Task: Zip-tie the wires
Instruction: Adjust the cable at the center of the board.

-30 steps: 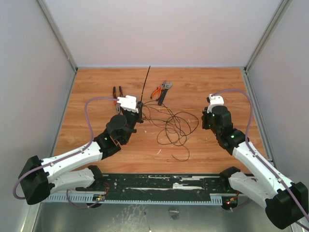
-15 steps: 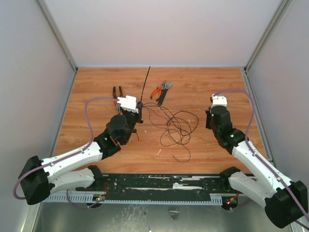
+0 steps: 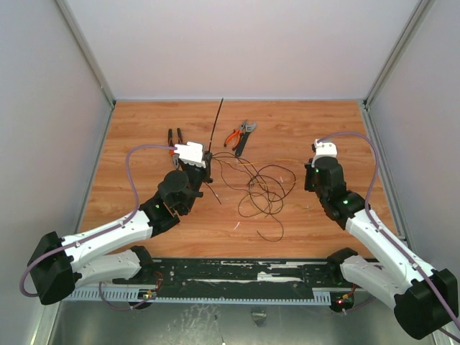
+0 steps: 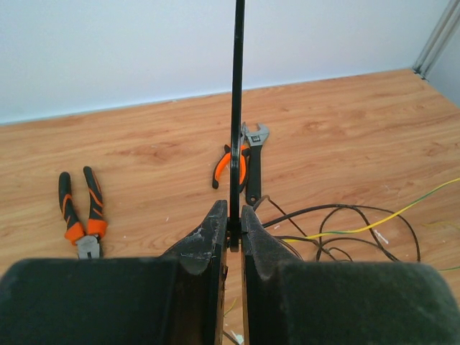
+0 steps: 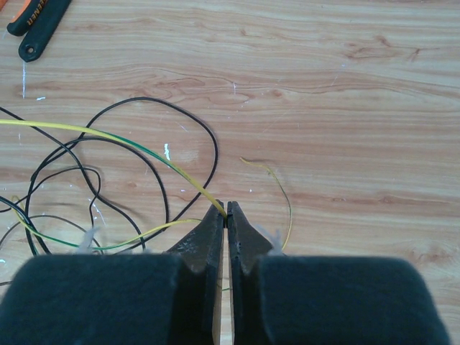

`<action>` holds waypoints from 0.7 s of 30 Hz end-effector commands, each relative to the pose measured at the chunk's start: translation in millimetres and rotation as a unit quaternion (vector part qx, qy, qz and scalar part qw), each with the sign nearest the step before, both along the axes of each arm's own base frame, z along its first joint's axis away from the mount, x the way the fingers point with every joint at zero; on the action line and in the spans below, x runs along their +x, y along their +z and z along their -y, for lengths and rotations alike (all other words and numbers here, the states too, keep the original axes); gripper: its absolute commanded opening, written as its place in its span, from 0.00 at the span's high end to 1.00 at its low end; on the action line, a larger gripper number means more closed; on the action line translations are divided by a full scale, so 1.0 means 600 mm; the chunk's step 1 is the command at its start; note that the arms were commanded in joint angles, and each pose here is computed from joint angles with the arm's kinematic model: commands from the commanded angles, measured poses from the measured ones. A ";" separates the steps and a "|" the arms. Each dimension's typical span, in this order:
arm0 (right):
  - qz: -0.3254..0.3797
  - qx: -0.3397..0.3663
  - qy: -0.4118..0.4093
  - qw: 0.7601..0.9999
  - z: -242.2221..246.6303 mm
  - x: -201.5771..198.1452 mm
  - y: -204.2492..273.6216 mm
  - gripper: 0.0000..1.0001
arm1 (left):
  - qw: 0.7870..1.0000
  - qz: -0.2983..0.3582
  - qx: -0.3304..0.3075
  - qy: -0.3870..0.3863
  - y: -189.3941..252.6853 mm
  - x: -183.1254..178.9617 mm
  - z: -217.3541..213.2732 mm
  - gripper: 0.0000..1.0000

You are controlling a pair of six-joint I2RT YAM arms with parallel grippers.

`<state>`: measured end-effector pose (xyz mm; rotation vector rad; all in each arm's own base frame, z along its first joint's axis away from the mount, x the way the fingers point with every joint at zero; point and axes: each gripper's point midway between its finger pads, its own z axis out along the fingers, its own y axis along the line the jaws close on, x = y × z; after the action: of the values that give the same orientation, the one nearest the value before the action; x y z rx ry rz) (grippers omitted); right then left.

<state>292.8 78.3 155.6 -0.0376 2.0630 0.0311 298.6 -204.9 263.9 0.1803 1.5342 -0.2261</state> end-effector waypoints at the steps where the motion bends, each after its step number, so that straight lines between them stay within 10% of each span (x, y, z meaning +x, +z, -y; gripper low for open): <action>1: 0.016 0.017 -0.002 1.000 -0.001 0.007 0.015 1.00 | 1.000 0.013 -0.013 0.013 0.015 0.002 -0.014 1.00; 8: 0.013 0.027 0.038 0.999 -0.024 0.007 0.014 1.00 | 0.999 0.022 -0.026 0.013 0.029 -0.004 -0.021 1.00; 21: -0.015 0.062 0.144 0.988 -0.092 0.003 0.007 0.50 | 0.999 0.024 -0.028 0.001 0.037 -0.004 -0.012 1.00</action>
<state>289.5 125.2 135.8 -0.2352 2.1341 0.2822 295.4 -199.6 273.1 0.1627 1.5115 -0.2424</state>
